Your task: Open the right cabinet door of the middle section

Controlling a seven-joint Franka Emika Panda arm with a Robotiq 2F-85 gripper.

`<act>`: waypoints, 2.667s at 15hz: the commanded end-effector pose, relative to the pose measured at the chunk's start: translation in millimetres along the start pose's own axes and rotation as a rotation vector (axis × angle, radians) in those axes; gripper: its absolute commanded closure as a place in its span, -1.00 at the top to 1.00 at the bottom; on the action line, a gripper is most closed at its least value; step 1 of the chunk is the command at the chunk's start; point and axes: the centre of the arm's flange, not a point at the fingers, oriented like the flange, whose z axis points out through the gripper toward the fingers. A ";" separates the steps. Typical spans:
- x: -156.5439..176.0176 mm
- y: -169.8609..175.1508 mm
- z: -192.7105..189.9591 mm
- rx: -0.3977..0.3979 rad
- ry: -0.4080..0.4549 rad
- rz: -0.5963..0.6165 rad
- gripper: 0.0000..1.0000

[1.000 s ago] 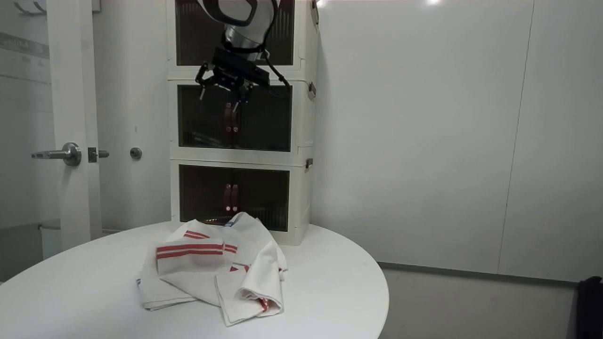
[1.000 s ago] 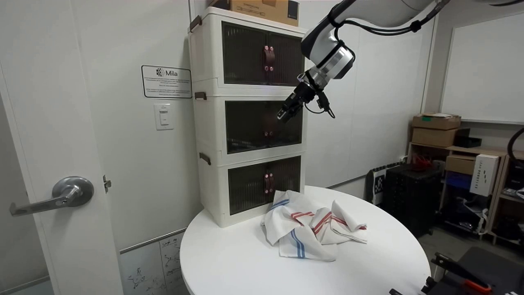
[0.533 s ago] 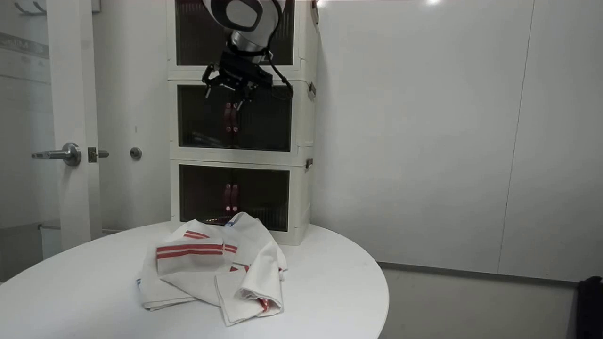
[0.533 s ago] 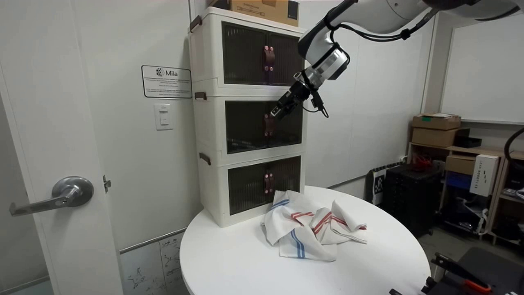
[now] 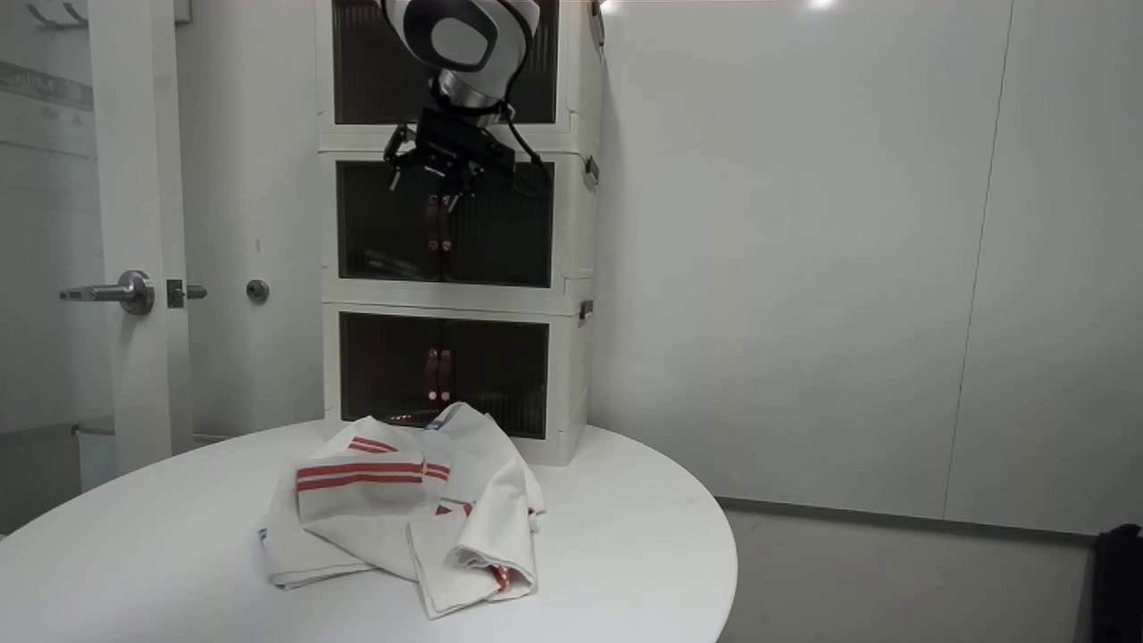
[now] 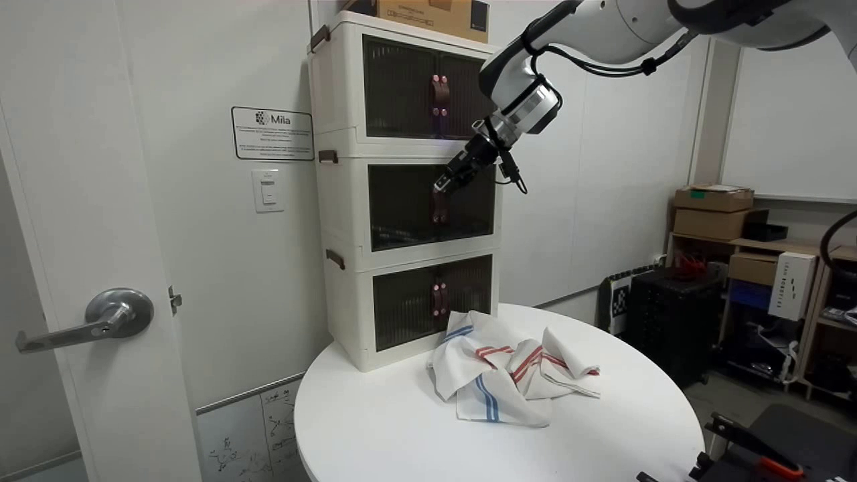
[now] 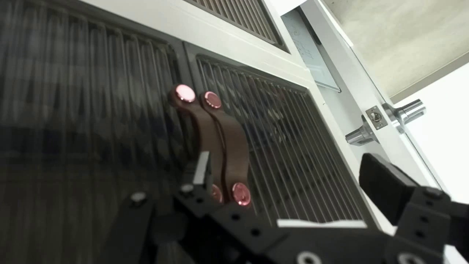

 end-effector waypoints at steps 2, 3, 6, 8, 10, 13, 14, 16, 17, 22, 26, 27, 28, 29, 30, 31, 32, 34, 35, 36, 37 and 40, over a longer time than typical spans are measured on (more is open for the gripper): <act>2.0 25.4 -2.9 0.002 0.011 -0.008 1.00; 0.0 28.1 -3.0 -0.001 0.009 -0.005 1.00; -6.2 32.6 1.6 0.007 0.004 0.005 1.00; -9.0 32.4 7.9 0.024 -0.003 0.006 1.00; -10.1 30.2 14.6 0.045 -0.008 0.006 1.00; -10.4 25.9 22.2 0.071 -0.014 0.001 1.00; -9.9 24.3 23.1 0.075 -0.014 -0.003 0.74; -8.6 23.1 21.9 0.079 -0.013 -0.017 0.31; -8.7 23.9 20.0 0.076 -0.013 -0.023 0.13; -12.4 31.7 12.5 0.063 -0.007 -0.048 -0.61; -15.1 32.9 9.3 0.084 0.002 -0.065 -1.00; -17.6 28.8 10.1 0.098 -0.003 -0.079 -1.00; -20.2 24.6 10.4 0.117 -0.010 -0.091 -1.00; -23.8 18.8 11.5 0.140 -0.018 -0.108 -0.99; -27.3 14.6 12.4 0.161 -0.029 -0.125 -0.99; -33.0 8.8 13.6 0.183 -0.046 -0.145 -0.99; -37.2 4.7 12.3 0.200 -0.058 -0.164 -0.99; -47.7 -3.7 10.0 0.220 -0.087 -0.201 -0.99; -51.3 -6.7 7.3 0.219 -0.098 -0.215 -0.99; -53.9 -8.9 4.1 0.212 -0.105 -0.227 -0.99; -56.2 -10.0 0.7 0.196 -0.112 -0.235 -0.99; -58.4 -13.3 -10.8 0.162 -0.130 -0.251 -0.35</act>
